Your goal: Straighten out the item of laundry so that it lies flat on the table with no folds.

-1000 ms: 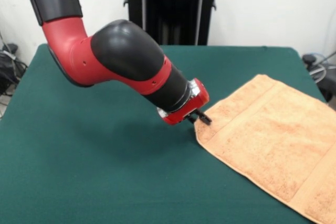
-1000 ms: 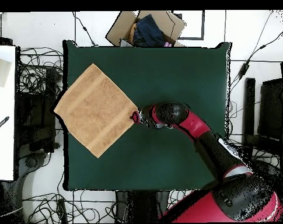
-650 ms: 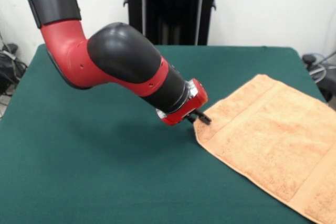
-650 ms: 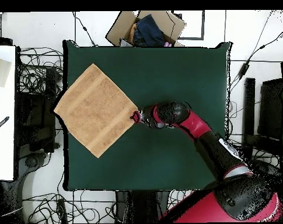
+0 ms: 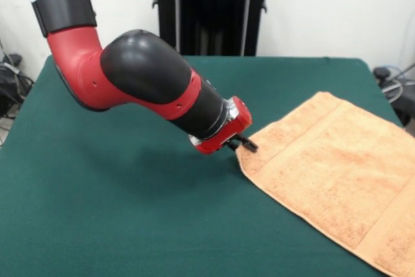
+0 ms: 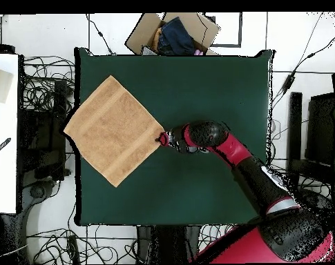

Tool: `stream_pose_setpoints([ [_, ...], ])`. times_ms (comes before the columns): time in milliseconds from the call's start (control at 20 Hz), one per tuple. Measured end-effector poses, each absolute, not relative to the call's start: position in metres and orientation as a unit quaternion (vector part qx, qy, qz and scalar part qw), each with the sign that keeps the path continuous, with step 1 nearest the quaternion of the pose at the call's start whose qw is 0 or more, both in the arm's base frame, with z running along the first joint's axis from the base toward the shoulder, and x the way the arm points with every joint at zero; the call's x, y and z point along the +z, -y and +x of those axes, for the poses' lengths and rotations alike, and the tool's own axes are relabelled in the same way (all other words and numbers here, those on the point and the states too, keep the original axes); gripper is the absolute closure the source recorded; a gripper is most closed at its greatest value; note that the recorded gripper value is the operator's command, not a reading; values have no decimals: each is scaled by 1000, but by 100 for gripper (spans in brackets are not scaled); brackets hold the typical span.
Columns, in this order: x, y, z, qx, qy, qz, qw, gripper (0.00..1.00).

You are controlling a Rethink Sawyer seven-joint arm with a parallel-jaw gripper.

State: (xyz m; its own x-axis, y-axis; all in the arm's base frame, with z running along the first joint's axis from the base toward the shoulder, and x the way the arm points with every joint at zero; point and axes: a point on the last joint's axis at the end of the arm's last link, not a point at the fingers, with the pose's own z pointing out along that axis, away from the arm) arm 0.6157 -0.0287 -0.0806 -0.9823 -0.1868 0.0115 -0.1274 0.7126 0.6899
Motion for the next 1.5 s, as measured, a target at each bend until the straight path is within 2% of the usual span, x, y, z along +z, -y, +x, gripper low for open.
stream_pose_setpoints([
  [1500,-85,36,613,-390,916,80,58,100],
])
